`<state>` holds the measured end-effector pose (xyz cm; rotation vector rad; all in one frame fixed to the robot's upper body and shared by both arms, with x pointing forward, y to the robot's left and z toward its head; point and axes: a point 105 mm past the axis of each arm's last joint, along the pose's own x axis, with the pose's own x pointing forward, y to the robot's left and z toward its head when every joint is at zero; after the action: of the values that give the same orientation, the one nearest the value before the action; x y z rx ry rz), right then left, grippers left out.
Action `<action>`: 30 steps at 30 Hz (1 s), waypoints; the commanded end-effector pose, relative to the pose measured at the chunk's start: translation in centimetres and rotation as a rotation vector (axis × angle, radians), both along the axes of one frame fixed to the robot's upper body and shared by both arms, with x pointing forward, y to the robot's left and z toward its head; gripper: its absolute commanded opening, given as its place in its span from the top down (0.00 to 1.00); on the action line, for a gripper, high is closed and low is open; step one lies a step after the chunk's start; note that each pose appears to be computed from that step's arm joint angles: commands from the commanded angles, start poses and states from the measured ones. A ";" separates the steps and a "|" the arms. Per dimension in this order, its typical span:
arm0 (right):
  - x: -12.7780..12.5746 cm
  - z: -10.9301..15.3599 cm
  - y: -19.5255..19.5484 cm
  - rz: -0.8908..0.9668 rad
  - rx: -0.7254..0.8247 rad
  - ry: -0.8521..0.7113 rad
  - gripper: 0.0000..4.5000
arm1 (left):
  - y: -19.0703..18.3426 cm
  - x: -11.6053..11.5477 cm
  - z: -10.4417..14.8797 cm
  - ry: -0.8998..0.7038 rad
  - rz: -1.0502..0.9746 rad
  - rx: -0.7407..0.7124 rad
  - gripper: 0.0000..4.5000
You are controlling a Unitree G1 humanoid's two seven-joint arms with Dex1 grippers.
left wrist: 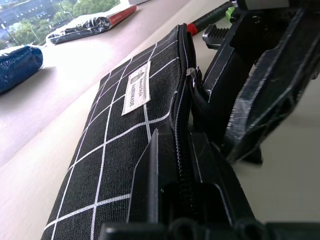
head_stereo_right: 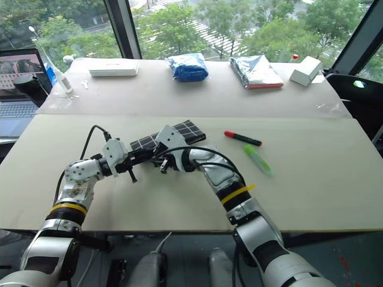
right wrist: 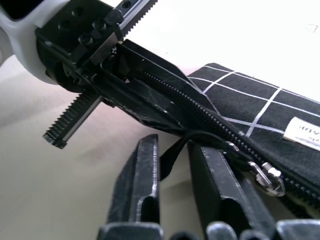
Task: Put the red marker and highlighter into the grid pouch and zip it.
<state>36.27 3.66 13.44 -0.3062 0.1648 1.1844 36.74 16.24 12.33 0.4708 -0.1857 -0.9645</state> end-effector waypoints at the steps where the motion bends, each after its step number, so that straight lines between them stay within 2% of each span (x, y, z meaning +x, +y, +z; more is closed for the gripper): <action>1: -0.3 1.8 -1.9 -0.011 0.091 0.042 0.43 | -0.3 0.0 0.9 -0.033 -0.020 -0.009 1.00; 2: -0.6 1.9 -2.2 0.001 0.103 0.068 0.34 | -0.3 0.0 0.9 -0.033 -0.021 -0.009 1.00; 5: -2.8 1.7 -3.5 0.071 0.118 0.136 0.34 | -0.4 0.0 0.9 -0.033 -0.021 -0.013 1.00; 7: -5.5 1.5 -5.4 0.152 0.109 0.157 0.34 | -0.4 0.1 1.1 -0.035 -0.018 -0.023 1.00; 10: -7.7 1.4 -8.9 0.150 0.075 0.111 0.34 | -0.5 0.3 1.6 -0.039 -0.006 -0.059 1.00; 14: -6.0 4.0 -14.7 -0.086 0.063 -0.098 0.34 | -0.6 0.3 1.9 -0.037 0.000 -0.091 1.00; 17: -3.9 5.5 -18.2 -0.289 0.070 -0.170 0.34 | -0.7 0.2 1.8 -0.034 -0.002 -0.093 1.00; 19: -2.5 6.3 -22.5 -0.479 0.041 -0.206 0.34 | -0.8 0.2 1.8 -0.031 -0.008 -0.097 1.00; 22: -1.9 5.1 -27.3 -0.674 -0.043 -0.219 0.34 | -1.0 0.1 1.7 -0.029 -0.012 -0.102 1.00; 27: -3.0 1.6 -29.2 -0.737 -0.110 -0.145 0.34 | -1.1 0.1 1.8 -0.030 -0.013 -0.109 1.00; 30: -3.1 0.6 -29.6 -0.769 -0.098 -0.118 0.34 | -1.1 0.1 1.8 -0.028 -0.013 -0.111 1.00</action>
<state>32.95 -25.67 12.63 -0.3341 0.2750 0.4238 36.79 15.11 12.87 0.3889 -0.2198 -0.9665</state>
